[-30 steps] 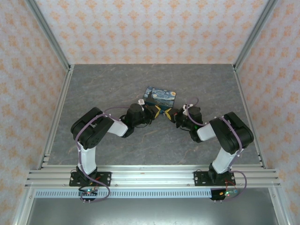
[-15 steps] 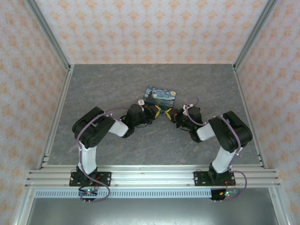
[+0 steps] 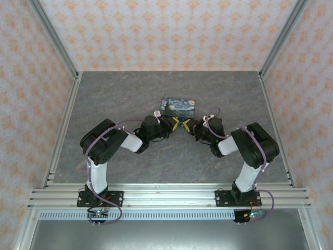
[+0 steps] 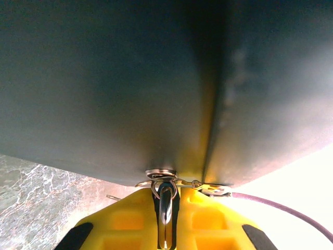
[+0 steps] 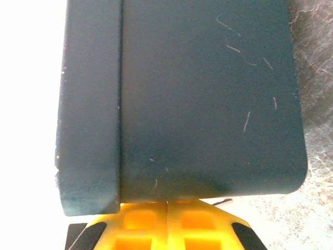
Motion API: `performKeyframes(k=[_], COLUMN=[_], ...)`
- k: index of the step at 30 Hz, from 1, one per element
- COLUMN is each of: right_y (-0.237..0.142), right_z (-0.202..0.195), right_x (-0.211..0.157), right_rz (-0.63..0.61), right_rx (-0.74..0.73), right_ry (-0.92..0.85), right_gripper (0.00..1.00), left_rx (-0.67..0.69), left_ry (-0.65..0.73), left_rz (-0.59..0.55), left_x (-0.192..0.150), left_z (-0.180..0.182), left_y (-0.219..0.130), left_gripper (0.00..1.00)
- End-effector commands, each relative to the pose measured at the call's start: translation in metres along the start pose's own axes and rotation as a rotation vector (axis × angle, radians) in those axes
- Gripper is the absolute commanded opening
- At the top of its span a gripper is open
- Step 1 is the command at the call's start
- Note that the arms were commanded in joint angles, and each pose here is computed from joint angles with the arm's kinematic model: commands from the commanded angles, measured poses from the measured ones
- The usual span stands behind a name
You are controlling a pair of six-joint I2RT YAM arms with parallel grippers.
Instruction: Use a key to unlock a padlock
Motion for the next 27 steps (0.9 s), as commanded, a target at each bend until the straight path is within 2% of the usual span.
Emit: performKeyframes(k=[1,7,22,23,27], right_y=[0.012,0.025,0.034,0.032,0.019], right_z=[0.028,0.037,0.032,0.032,0.03], right_x=[-0.008,-0.026,-0.029,-0.029,-0.024], right_rz=[0.072,0.125,0.173,0.167,0.122], right_rx=[0.102,0.09,0.081,0.079,0.035], right_ry=[-0.051,-0.083,-0.075,-0.079,-0.104], right_gripper=[0.0,0.0,0.0,0.02,0.4], left_rx=[-0.126,-0.125,-0.082,-0.069,-0.028], left_ry=[0.073,0.072,0.062,0.059,0.041], left_rz=[0.164,0.18,0.163,0.155,0.11], left_x=[-0.026,-0.032,-0.034,-0.033,-0.027], left_z=[-0.029,-0.028,-0.018,-0.014,0.001], left_y=[0.003,0.01,0.01,0.01,0.004], left_gripper=[0.0,0.0,0.0,0.0,0.0])
Point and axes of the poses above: each hand's point on the last joint's axis, 136 mm out from that joint toward the fingers, its own y axis out along the fingers, its own z axis along the line the jaws close on, x = y × z, the point moved 10 cm from there along -y, back along the fingers, and after that the axes turned 11 degrees about y, right-handed, at the moved point
